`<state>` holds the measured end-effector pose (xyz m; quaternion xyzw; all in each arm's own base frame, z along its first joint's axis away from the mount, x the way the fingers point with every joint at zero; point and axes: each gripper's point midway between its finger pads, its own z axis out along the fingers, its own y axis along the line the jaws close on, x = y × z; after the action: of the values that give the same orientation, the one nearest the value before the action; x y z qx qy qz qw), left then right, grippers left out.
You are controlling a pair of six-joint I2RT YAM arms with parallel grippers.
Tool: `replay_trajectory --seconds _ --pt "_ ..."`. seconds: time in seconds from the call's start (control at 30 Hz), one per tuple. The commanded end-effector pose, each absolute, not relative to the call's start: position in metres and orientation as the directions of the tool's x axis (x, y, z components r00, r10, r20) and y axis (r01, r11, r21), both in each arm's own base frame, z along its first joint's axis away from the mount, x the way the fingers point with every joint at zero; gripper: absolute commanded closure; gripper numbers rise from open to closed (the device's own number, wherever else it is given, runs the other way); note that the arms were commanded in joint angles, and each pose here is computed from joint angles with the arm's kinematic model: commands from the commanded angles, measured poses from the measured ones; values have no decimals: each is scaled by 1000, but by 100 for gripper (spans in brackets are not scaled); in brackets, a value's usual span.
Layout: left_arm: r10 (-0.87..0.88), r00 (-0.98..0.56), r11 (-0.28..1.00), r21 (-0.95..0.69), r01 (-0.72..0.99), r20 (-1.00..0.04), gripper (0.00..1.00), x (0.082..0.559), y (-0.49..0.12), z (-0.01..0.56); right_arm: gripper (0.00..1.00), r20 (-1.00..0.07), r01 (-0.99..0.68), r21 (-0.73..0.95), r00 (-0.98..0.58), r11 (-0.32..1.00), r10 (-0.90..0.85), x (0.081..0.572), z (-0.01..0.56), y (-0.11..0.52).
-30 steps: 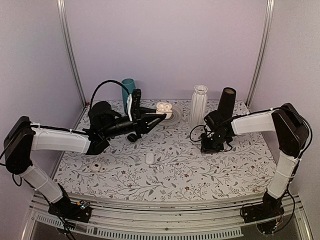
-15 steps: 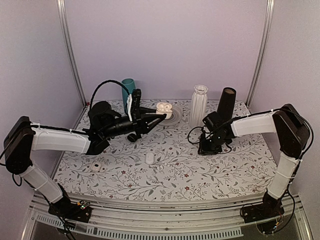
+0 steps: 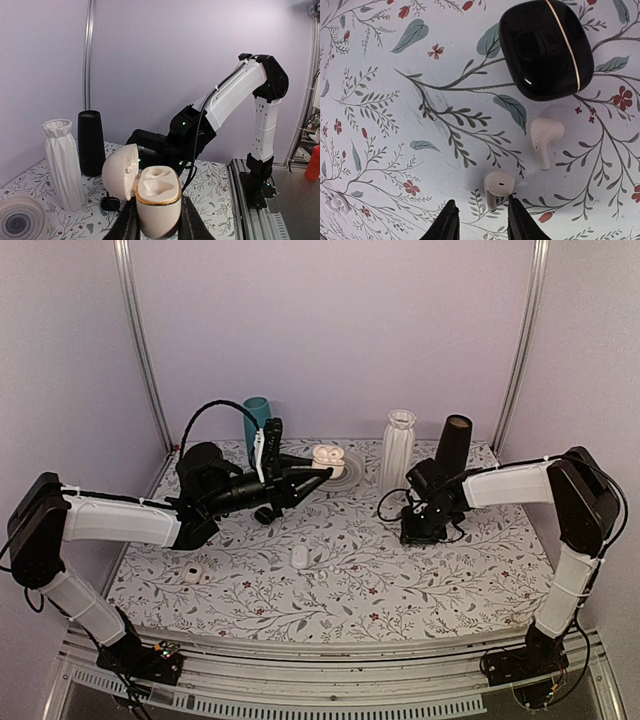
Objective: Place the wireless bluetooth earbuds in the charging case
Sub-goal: Pick up the left earbud from the center of the board.
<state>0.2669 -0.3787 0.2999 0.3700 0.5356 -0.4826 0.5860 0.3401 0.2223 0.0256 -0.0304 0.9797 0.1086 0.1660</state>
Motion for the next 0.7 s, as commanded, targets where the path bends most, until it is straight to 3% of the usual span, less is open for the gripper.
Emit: replay_trajectory --seconds 0.0,0.67 --pt "-177 -21 265 -68 962 -984 100 268 -374 307 67 -344 -77 195 -939 978 -5 351 28 223" --pt "-175 -16 275 -64 959 -985 100 269 -371 306 67 -354 -104 122 -934 987 -55 364 17 220"
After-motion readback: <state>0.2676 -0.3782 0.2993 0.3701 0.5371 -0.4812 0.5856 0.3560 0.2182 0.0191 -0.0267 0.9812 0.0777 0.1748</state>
